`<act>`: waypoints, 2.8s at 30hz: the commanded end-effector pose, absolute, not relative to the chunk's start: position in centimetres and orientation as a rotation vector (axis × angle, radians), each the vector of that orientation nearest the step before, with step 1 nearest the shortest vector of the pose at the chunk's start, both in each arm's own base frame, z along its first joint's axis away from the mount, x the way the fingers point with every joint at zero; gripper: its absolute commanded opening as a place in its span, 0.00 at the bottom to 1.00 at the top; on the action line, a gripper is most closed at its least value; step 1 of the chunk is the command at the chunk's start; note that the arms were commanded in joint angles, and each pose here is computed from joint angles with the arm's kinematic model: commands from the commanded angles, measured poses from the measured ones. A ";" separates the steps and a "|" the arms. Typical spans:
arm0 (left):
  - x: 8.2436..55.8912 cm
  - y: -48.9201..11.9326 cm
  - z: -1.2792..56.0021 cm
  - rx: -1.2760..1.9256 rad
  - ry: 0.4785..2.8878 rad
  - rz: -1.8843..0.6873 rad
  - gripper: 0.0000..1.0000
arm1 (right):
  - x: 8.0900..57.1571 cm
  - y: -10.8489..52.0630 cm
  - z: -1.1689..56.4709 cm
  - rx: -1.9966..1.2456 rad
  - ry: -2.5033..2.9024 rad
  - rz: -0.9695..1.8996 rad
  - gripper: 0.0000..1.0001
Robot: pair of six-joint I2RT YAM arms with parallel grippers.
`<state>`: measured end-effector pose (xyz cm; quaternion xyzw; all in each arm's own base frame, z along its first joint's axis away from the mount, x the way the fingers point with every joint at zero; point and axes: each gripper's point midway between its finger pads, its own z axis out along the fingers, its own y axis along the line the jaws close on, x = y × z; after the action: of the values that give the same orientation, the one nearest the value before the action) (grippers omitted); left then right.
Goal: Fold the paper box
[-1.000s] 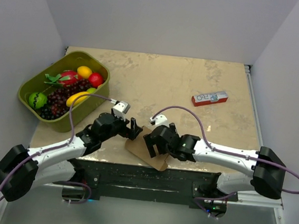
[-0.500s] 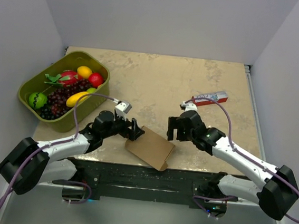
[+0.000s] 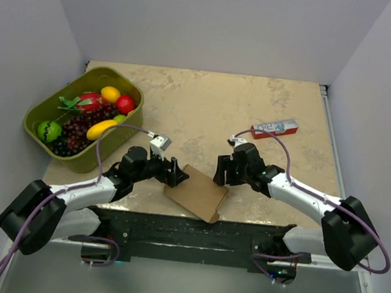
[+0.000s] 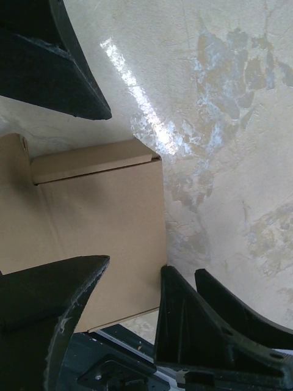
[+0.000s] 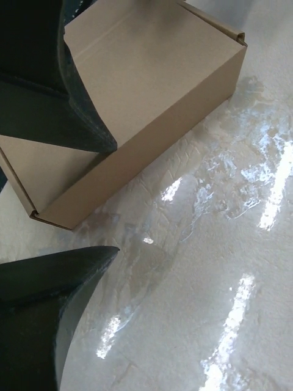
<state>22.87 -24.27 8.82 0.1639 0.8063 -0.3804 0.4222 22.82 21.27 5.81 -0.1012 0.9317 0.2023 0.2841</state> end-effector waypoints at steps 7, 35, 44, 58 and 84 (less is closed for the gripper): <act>22.8 -24.0 9.2 0.355 2.009 -0.992 0.97 | 23.7 20.3 3.7 -0.204 2.533 0.573 0.52; 22.9 -21.8 14.5 0.261 1.840 -1.000 1.00 | 23.4 23.0 10.1 -0.486 2.303 0.807 0.79; 22.3 -21.5 15.0 0.259 1.842 -1.002 1.00 | 22.4 23.5 7.2 -0.539 2.385 0.850 0.51; 22.0 -21.2 16.6 0.279 1.818 -0.991 1.00 | 23.9 21.8 3.3 -0.414 2.561 0.650 0.42; 21.6 -21.5 15.1 0.312 1.828 -1.007 0.99 | 25.6 21.3 1.5 -0.394 2.617 0.658 0.25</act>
<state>21.34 -20.77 14.90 0.1110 0.7685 -0.4019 0.4853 25.94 21.84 1.87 -0.1313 0.9352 0.2522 0.2110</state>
